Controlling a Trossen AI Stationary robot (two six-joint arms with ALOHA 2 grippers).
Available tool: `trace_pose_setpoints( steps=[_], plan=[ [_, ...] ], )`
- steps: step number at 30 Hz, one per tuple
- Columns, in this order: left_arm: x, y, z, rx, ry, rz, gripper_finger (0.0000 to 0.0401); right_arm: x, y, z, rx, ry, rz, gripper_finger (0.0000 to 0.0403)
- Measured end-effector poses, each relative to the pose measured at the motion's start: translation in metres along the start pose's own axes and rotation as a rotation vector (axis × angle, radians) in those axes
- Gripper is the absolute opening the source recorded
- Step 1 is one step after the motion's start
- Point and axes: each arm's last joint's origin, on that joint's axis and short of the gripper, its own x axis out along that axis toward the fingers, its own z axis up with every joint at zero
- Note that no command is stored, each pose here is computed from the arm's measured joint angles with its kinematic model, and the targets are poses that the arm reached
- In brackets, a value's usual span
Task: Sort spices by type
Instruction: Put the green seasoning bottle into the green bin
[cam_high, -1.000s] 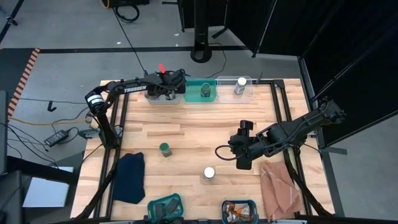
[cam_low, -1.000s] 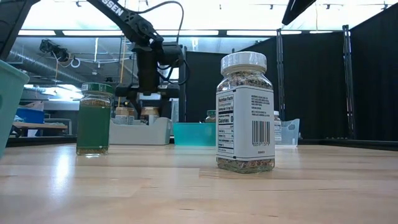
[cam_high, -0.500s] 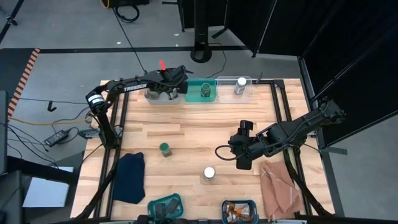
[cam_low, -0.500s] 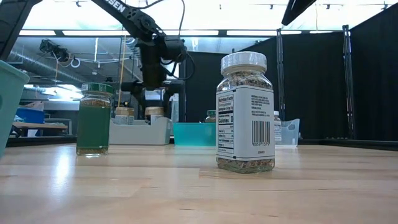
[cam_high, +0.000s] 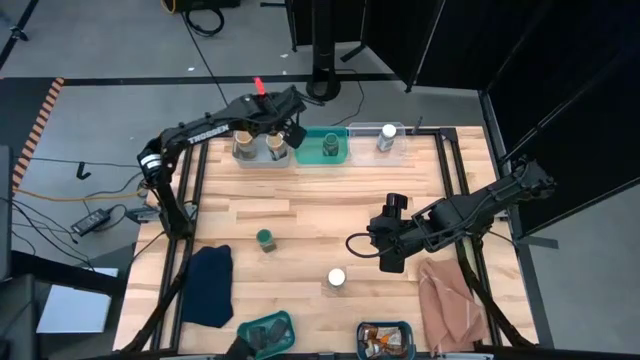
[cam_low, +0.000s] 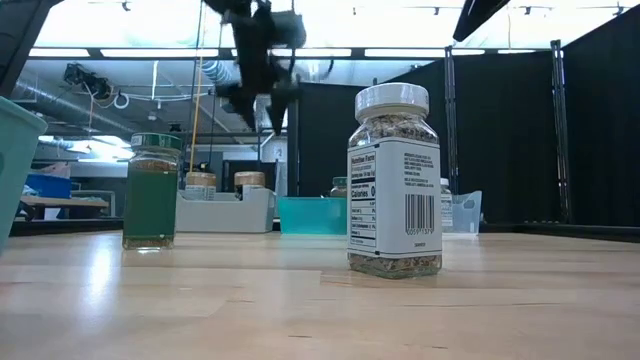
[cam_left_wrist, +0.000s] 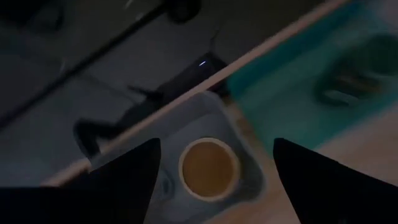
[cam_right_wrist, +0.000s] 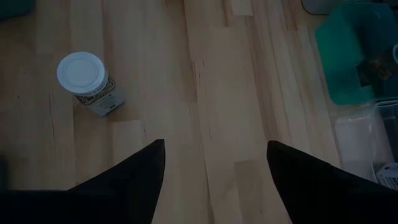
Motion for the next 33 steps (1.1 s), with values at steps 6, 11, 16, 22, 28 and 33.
trace_pose_setpoints(
  steps=[6, 11, 16, 22, 28, 33],
  plan=[
    [-0.089, 0.005, 0.001, 0.146, -0.176, -0.201, 0.0316, 0.000, 0.000, 0.000, 0.003, 0.001, 0.001, 0.0291],
    [-0.164, 0.017, -0.029, 0.242, -0.296, -0.423, 0.0316, 0.000, 0.000, -0.001, 0.001, 0.003, 0.000, 0.0289],
    [-0.218, 0.019, -0.067, 0.346, -0.366, -0.615, 0.0316, 0.005, 0.001, -0.004, -0.014, 0.019, -0.008, 0.0289],
    [-0.245, 0.000, -0.102, 0.445, -0.348, -0.699, 0.0316, 0.013, 0.003, -0.011, -0.021, 0.051, -0.006, 0.0293],
    [-0.250, -0.035, -0.139, 0.559, -0.278, -0.671, 0.0316, 0.019, 0.005, -0.013, -0.011, 0.050, 0.015, 0.0293],
    [-0.231, -0.052, -0.173, 0.565, -0.185, -0.625, 0.0316, 0.019, 0.005, -0.013, -0.011, 0.050, 0.015, 0.0295]
  ],
)
